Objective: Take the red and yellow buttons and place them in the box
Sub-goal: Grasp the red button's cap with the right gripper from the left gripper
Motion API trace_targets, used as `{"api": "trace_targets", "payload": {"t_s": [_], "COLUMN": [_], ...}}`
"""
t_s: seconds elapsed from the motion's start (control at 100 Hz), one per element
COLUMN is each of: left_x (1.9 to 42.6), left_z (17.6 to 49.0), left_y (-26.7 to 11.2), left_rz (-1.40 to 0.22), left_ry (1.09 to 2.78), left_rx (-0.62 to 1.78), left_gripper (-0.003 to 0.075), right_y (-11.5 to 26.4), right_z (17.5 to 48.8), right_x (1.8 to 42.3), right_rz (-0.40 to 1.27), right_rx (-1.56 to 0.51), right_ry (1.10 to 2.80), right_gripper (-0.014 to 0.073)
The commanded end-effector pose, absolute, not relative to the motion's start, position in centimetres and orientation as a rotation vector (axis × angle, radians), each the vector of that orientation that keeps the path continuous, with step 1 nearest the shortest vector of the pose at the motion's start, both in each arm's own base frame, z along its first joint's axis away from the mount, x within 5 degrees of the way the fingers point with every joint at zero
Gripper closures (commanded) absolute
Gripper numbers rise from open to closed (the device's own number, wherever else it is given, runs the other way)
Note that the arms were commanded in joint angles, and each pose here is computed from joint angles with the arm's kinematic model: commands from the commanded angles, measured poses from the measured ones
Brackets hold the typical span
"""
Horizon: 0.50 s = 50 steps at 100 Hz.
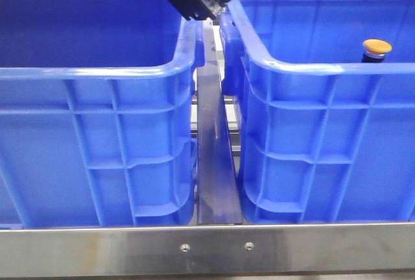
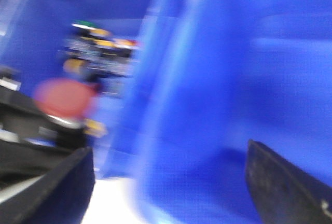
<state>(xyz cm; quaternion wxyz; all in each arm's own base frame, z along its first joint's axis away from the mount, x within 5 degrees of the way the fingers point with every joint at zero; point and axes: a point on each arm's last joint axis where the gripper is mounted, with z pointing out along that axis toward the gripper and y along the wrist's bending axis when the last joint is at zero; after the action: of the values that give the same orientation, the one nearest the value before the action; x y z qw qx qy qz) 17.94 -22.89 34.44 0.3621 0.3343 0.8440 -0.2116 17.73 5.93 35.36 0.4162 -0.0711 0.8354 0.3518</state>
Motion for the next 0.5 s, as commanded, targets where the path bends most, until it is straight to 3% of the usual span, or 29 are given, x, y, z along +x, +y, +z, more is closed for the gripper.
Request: {"api": "trace_targets", "payload": {"t_s": [0.0,0.16,0.49], "left_x": [17.7,17.7,17.6], "left_z": [36.7,36.8,36.8], "left_y": [-23.0,-23.0,-23.0], "left_rz": [-0.614,-0.614,-0.622], "left_ry": [2.054,2.052,2.055], "left_rx": [0.819,0.819,0.815], "left_gripper": [0.0741,0.0741,0.0741], "right_y": [6.8,7.5,10.2], "right_z": [37.5,37.9,37.5], "right_x": [18.7,20.7,23.1], "right_rz": [1.088,1.271,1.336], "right_rx": [-0.151,-0.162,-0.228], "right_ry": [2.030,2.048,2.090], "right_gripper": [-0.0033,-0.0033,0.0037]}}
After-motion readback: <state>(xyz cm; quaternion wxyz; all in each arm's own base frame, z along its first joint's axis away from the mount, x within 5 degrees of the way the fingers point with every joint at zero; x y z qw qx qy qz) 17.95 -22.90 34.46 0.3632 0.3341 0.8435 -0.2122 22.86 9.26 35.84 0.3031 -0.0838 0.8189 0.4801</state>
